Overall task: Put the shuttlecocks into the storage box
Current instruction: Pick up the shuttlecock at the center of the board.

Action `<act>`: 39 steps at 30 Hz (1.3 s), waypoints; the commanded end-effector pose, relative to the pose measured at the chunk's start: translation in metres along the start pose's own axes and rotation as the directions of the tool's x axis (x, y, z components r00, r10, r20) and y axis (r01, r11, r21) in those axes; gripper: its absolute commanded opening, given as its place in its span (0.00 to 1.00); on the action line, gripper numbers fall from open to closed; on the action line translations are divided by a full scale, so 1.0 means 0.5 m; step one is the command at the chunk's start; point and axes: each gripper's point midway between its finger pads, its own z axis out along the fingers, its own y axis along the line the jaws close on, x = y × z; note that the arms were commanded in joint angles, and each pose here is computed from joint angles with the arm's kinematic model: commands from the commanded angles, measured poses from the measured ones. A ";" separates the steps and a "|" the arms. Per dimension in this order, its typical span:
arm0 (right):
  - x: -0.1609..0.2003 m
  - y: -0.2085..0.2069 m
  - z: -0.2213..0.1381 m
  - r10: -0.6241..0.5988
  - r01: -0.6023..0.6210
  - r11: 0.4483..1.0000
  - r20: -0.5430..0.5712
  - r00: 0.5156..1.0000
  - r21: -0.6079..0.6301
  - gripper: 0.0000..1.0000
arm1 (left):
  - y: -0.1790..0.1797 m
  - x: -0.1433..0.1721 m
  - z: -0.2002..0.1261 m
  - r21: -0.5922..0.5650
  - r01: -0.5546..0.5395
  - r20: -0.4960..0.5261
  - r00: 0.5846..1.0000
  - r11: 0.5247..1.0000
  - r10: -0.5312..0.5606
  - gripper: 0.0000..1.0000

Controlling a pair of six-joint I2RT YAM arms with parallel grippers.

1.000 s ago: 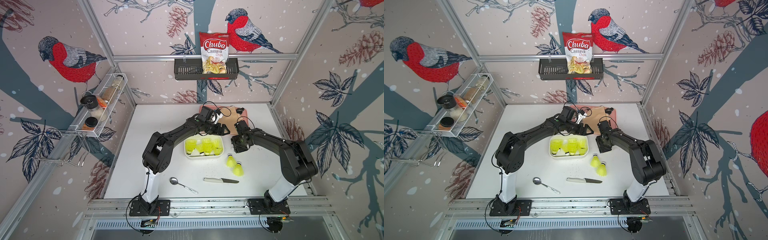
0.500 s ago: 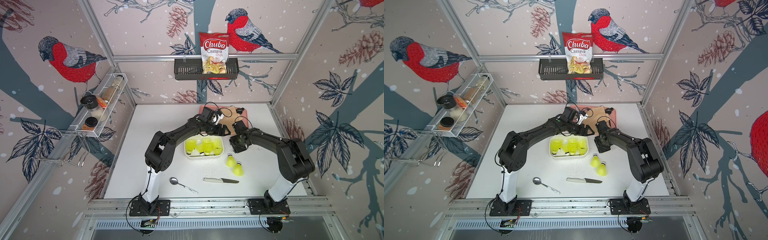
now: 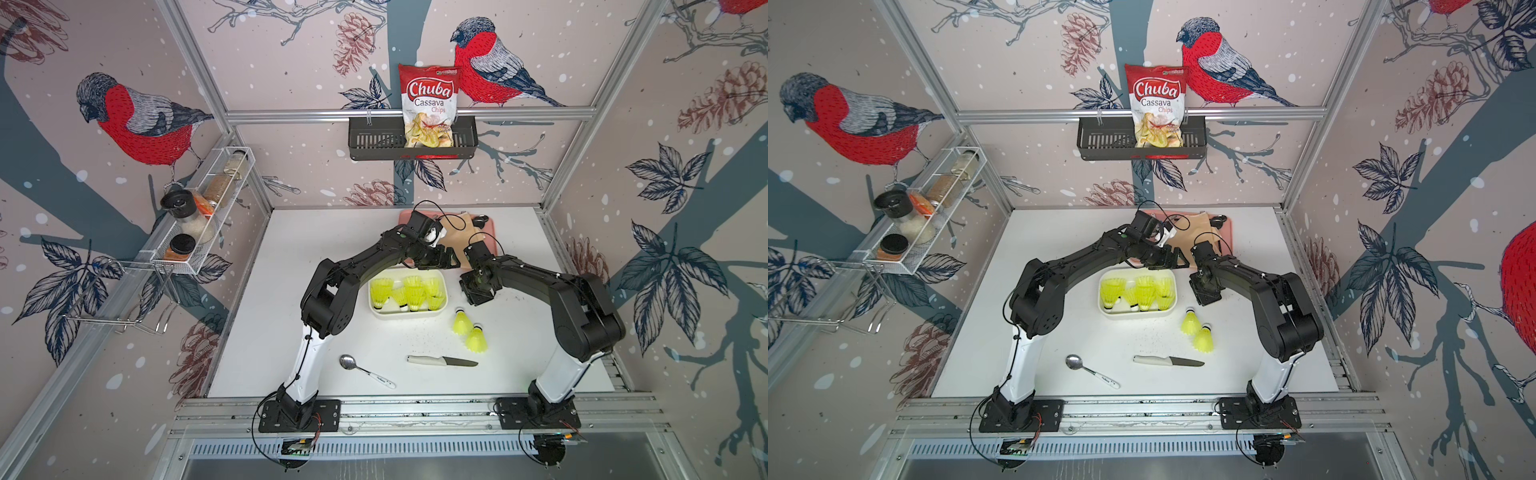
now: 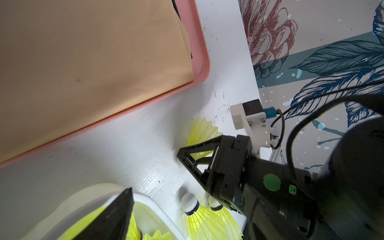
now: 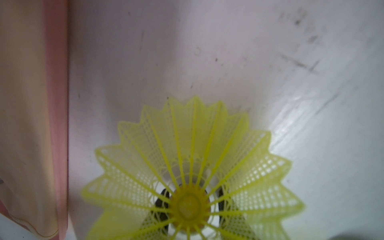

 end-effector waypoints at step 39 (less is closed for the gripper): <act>0.119 0.139 -0.255 -0.614 0.678 0.714 0.307 0.727 -0.177 0.22 | -0.015 0.011 -0.250 -0.004 0.084 0.216 0.973 0.996 -0.081 0.84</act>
